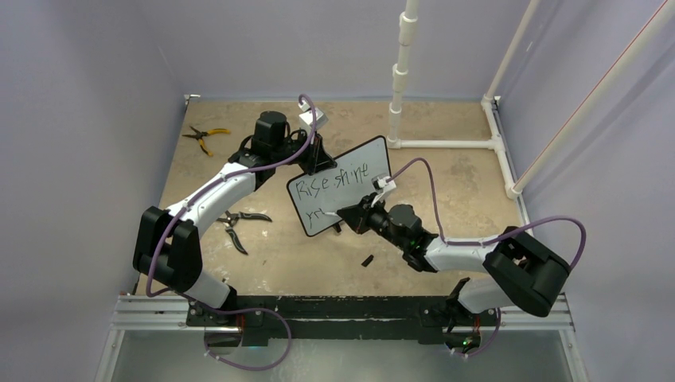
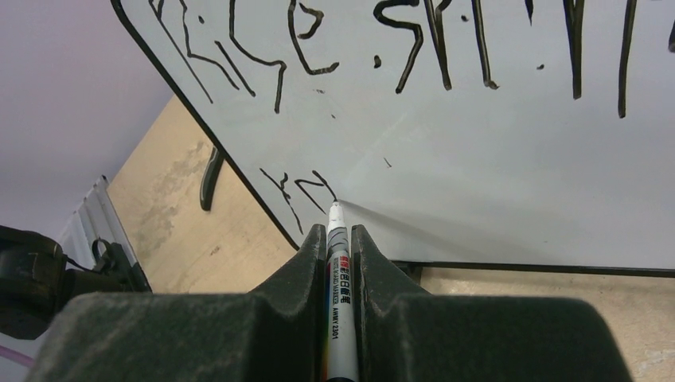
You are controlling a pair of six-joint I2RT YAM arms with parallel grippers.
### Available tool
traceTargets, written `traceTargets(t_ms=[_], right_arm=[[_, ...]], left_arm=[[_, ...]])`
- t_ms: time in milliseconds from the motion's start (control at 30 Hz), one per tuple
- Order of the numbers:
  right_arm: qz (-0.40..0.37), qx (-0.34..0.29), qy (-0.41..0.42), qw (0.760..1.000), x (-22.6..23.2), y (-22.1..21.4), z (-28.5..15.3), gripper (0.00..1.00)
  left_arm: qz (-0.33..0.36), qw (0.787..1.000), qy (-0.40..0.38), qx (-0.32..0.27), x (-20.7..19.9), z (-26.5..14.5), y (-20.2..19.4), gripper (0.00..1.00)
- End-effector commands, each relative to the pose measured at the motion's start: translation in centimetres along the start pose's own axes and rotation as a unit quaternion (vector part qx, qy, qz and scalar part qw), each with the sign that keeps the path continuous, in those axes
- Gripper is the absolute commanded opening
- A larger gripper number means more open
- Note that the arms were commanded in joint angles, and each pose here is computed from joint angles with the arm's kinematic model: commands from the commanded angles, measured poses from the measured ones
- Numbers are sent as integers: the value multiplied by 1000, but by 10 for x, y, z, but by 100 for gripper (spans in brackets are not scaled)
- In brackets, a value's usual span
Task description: Write a sentence on the whiteboard
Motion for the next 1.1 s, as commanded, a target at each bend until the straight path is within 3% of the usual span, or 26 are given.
traceTargets(t_ms=[0,633,1067], right_arm=[[-1,-45,4,999,9,27,9,0],[9,-2,-19,1000,-6,-2,-1,0],[10,-4,4,1000,0,-2,11,0]], left_arm=[[19,1000,-12,-13,-10,-5,7,0],[19,1000,-12,-14,-10,-5,8,0],[20,1000,-11,-14,-10,-6,8,0]])
Point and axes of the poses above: each gripper's point midway between its finger pads, its own z axis out along the fingers, its own x axis along the line the jaws close on, y = z × x, the point moved 4 cm from there along -z, back along the fingers, and after that the axes turned 3 degrees about -z, right-handed, at the moved point
